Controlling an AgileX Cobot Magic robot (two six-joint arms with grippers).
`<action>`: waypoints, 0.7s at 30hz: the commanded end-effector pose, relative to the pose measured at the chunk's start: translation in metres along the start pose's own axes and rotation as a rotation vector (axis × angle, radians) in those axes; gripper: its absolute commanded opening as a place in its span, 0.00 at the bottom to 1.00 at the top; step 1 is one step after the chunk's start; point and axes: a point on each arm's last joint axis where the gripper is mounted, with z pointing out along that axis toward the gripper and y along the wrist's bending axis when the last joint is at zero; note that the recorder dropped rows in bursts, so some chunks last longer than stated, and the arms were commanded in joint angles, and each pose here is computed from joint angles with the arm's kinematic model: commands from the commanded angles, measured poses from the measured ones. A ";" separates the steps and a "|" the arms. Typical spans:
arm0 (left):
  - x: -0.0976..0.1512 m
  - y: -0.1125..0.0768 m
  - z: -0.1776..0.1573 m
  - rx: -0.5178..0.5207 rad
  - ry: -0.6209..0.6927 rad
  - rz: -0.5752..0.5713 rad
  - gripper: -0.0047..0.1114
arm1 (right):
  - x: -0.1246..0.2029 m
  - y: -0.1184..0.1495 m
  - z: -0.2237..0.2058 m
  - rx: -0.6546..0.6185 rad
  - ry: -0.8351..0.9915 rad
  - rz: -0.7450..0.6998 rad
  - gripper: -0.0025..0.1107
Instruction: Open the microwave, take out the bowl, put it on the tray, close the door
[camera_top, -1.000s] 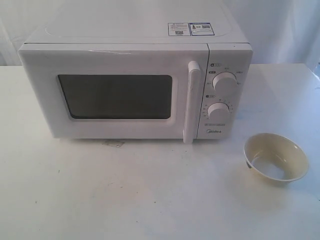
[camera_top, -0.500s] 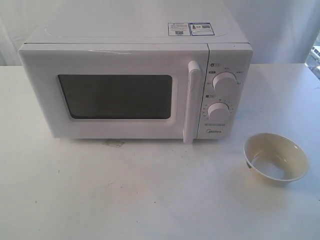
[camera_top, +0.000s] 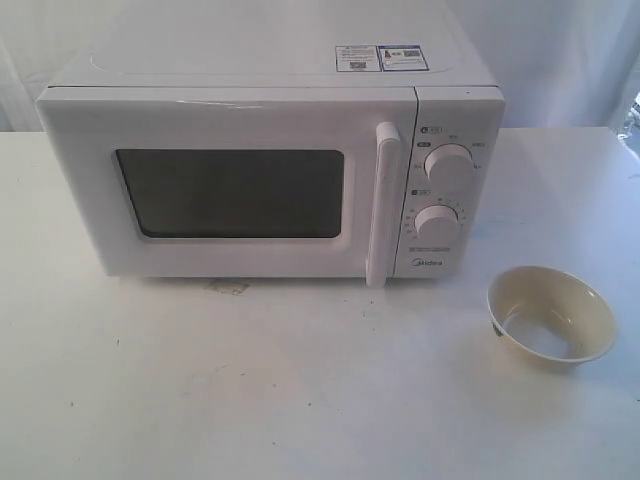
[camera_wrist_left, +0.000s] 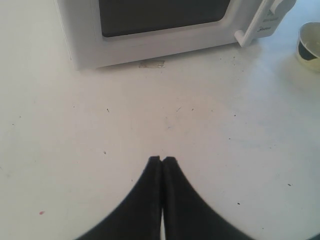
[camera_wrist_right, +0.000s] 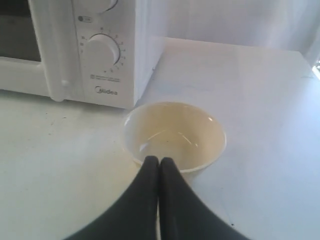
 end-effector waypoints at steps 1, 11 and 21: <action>0.002 -0.001 -0.001 0.008 0.000 -0.003 0.04 | 0.002 -0.005 0.000 0.081 0.001 0.029 0.02; 0.001 -0.001 -0.001 0.007 -0.001 -0.003 0.04 | 0.002 -0.006 0.000 0.097 0.001 0.032 0.02; 0.001 -0.001 -0.001 0.007 -0.001 -0.003 0.04 | 0.002 -0.006 0.000 0.097 0.001 0.032 0.02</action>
